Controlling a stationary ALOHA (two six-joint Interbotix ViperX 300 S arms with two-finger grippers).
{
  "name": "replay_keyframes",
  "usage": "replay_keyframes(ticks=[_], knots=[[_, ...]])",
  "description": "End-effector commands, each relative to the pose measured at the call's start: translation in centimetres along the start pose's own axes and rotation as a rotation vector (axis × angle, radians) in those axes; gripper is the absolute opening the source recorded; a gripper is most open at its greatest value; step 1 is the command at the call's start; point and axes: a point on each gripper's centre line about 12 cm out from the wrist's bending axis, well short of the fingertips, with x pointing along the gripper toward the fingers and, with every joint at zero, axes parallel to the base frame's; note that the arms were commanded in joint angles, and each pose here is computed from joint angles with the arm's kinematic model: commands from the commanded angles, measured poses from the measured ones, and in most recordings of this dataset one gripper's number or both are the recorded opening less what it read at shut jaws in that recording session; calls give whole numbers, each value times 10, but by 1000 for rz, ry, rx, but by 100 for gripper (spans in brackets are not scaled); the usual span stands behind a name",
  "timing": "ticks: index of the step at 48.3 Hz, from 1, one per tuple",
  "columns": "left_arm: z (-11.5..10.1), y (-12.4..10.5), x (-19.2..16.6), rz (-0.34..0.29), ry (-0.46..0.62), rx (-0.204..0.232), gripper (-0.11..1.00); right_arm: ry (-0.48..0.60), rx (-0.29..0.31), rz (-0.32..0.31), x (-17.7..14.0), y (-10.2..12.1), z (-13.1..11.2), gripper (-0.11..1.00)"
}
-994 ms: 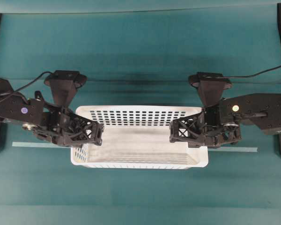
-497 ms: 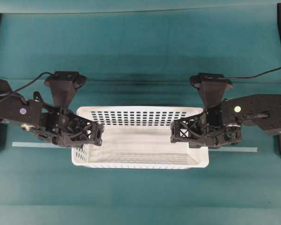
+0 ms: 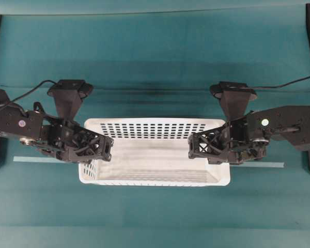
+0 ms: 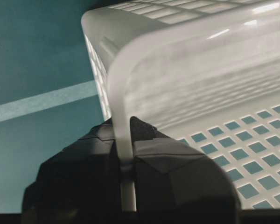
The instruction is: Lift the white basket with both hands.
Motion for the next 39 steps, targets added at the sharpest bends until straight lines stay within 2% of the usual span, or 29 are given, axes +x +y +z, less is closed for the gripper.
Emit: replay_keyframes(ticks=[1,7,11,15,19,22,25,29,31,39], knots=[[-1,-6,-1,-38,-5,41,-3,-21,-60,16,6,1,1,16],[-1,-9,-1,-61,-7,49,-2,-22,-61,23,6,2,1,17],[-1,-10,-1,-73,-8,49,4,-22,-61,23,7,1,1,28],[-1,-10,-1,-73,-8,49,14,-25,-66,26,7,2,1,46],[-1,-8,-1,-70,-8,49,32,-30,-71,27,6,1,2,69],[-2,-6,-1,-67,-7,46,49,-31,-72,27,6,1,2,85],[-2,-5,-1,-67,-7,41,70,-32,-73,27,6,1,2,96],[-2,-5,-2,-70,-8,41,90,-33,-74,27,6,1,2,98],[-2,-5,-2,-70,-8,41,96,-35,-72,27,6,1,3,97],[-1,-7,-5,-79,-10,41,93,-34,-69,9,5,-2,3,97]])
